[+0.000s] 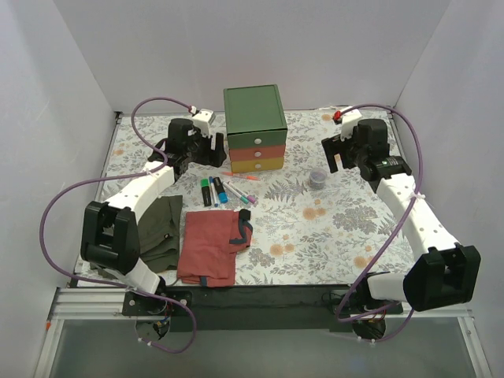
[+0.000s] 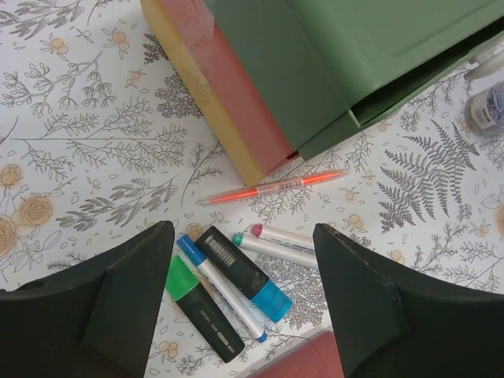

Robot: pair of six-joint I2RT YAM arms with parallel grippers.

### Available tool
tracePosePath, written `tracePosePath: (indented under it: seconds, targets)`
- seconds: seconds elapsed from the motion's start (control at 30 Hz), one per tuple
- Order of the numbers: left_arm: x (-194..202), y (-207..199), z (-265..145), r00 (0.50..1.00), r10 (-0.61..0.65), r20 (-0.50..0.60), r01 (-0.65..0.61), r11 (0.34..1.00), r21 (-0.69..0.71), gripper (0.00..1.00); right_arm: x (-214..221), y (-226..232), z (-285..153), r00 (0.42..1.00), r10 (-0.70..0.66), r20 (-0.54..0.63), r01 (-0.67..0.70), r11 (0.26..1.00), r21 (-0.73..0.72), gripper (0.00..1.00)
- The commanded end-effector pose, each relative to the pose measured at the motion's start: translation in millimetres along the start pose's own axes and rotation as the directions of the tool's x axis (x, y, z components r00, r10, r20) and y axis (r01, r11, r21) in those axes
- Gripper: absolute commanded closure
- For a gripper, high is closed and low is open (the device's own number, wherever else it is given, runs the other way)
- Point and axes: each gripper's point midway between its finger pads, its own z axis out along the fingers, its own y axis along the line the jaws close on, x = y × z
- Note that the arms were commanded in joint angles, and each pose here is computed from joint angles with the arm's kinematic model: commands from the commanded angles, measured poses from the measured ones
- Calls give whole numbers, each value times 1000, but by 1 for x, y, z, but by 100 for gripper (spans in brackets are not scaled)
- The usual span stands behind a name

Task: Sort the stationery into containers
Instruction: Move the storage box to the center of the board.

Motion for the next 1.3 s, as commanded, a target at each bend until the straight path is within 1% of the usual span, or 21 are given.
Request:
tracePosePath:
  seconds: [0.0,0.1,0.3,0.37,0.4,0.47,0.53,0.57,0.73,0.8,0.83,0.93,1.0,1.03,1.07,1.1,1.13,1.17,1.2,1.23,1.27]
  targets:
    - [-13,-17,4,999,14,29,-15,999,41,25,-50,39,-7,978,-77,192,126,959,-254,4]
    - [-9,-18,16,1000,10,9,-11,999,45,23,-62,60,-5,961,-63,269,160,921,-355,7]
    - [-16,5,37,1000,-8,24,9,998,-69,23,-71,97,41,977,-28,212,132,860,-493,11]
    - [-14,10,45,1000,-7,27,9,996,-87,25,-83,107,47,971,-36,235,156,840,-519,11]
    - [-15,13,48,999,-8,33,11,995,-100,25,-79,112,57,976,-40,215,151,833,-533,11]
    - [-17,15,58,999,-24,39,28,994,-109,25,-89,119,60,972,-43,232,168,819,-548,11]
    - [-21,17,64,998,-32,49,37,993,-113,25,-88,124,70,975,-43,216,161,809,-565,11]
    - [-17,16,71,999,-38,35,42,994,-104,25,-88,125,73,976,-45,215,162,807,-568,11]
    - [-27,14,87,998,-50,47,53,996,-76,26,-97,130,95,976,-50,214,165,809,-564,12]
    - [-27,15,95,998,-49,42,52,996,-75,26,-96,130,113,981,-44,191,143,829,-541,12]
    - [-36,16,96,997,-49,54,53,996,-75,26,-109,126,115,976,-38,214,148,836,-528,13]
    - [-38,14,99,998,-54,34,56,996,-70,26,-120,120,126,978,-18,207,120,863,-491,14]
    - [-38,13,94,998,-56,16,57,996,-74,26,-123,117,123,982,9,187,83,875,-477,17]
    - [-41,12,81,999,-50,4,50,996,-77,26,-125,120,117,983,14,183,78,872,-483,18]
    - [-35,10,75,999,-42,-17,41,996,-74,26,-114,126,115,988,21,152,57,869,-492,20]
    - [-38,8,63,999,-37,-12,36,997,-67,26,-117,125,102,987,28,158,52,875,-481,21]
    - [-43,5,51,999,-34,2,34,998,-56,26,-111,138,94,989,28,146,50,863,-503,21]
    - [-55,5,24,998,-18,53,20,999,-43,27,-97,146,89,992,22,121,45,853,-519,21]
    - [-64,-2,11,996,-5,93,4,1000,9,28,-100,151,76,990,23,136,53,845,-532,22]
    - [-83,-3,0,984,24,174,-27,999,19,31,-100,163,68,991,31,128,44,836,-548,22]
    - [-105,0,-21,966,58,253,-62,998,8,41,-100,169,62,991,33,131,46,829,-557,22]
